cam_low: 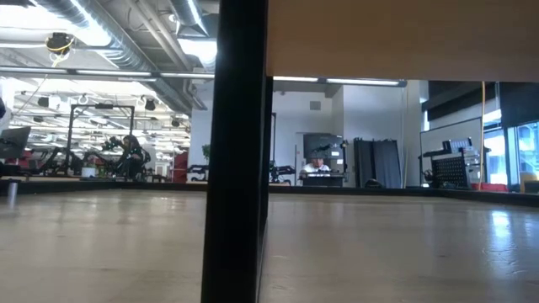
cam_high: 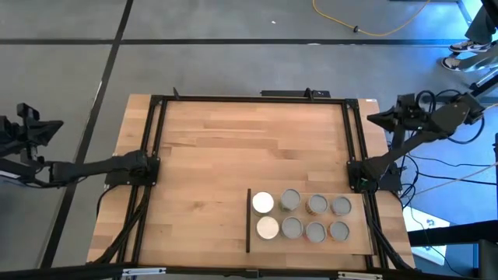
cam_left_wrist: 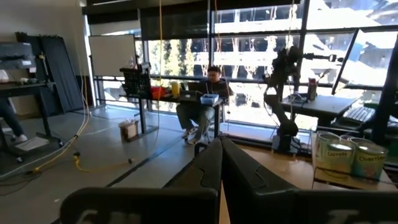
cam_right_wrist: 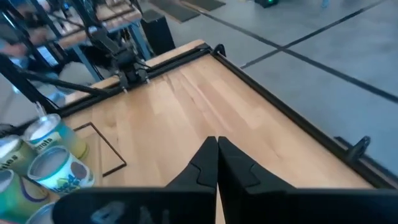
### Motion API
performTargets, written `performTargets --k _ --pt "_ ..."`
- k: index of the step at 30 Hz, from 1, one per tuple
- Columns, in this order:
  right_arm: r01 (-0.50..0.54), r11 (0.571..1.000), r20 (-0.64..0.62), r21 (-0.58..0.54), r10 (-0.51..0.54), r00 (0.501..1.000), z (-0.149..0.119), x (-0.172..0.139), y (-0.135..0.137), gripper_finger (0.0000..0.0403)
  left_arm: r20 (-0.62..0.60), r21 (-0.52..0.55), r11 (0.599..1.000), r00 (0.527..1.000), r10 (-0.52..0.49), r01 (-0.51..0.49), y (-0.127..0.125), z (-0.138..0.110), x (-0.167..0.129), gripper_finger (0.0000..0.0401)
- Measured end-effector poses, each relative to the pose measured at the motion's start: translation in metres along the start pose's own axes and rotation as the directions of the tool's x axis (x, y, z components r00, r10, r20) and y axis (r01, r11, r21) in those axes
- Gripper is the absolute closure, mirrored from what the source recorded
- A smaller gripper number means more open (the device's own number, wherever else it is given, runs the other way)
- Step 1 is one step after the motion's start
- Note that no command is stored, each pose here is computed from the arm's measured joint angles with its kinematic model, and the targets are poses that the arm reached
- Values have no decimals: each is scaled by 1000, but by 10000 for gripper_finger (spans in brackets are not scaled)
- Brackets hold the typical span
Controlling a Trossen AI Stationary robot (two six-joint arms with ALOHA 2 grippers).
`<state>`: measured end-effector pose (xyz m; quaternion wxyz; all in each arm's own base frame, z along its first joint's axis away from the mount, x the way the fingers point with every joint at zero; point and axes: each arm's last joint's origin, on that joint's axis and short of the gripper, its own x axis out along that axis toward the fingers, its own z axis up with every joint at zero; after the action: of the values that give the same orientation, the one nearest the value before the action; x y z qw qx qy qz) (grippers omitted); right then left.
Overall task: Pick and place cans onto a shelf
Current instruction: Adjust the tuna can on the shelf
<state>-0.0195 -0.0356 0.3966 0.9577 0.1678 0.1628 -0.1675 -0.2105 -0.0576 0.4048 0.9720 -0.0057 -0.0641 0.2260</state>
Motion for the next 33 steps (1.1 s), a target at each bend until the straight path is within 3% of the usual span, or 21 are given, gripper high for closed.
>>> performTargets --k 6,14,19,26,33 --pt "-62 993 80 99 55 995 -22 0 -18 400 28 -7 1000 1000 4 -4 1 -14 -2 401" --pt "-109 989 140 97 95 986 -48 8 -29 400 67 -32 999 998 3 -1 1 -37 0 401" --pt "-141 982 168 122 120 979 -60 10 -35 400 55 -27 1000 999 -2 4 1 -38 7 401" --pt "-145 987 197 75 128 972 -71 17 -37 400 57 -12 999 998 -30 31 -1 -36 24 401" --pt "-158 987 243 -31 161 956 -76 36 -17 400 36 -7 995 994 -101 101 -12 -41 70 401"
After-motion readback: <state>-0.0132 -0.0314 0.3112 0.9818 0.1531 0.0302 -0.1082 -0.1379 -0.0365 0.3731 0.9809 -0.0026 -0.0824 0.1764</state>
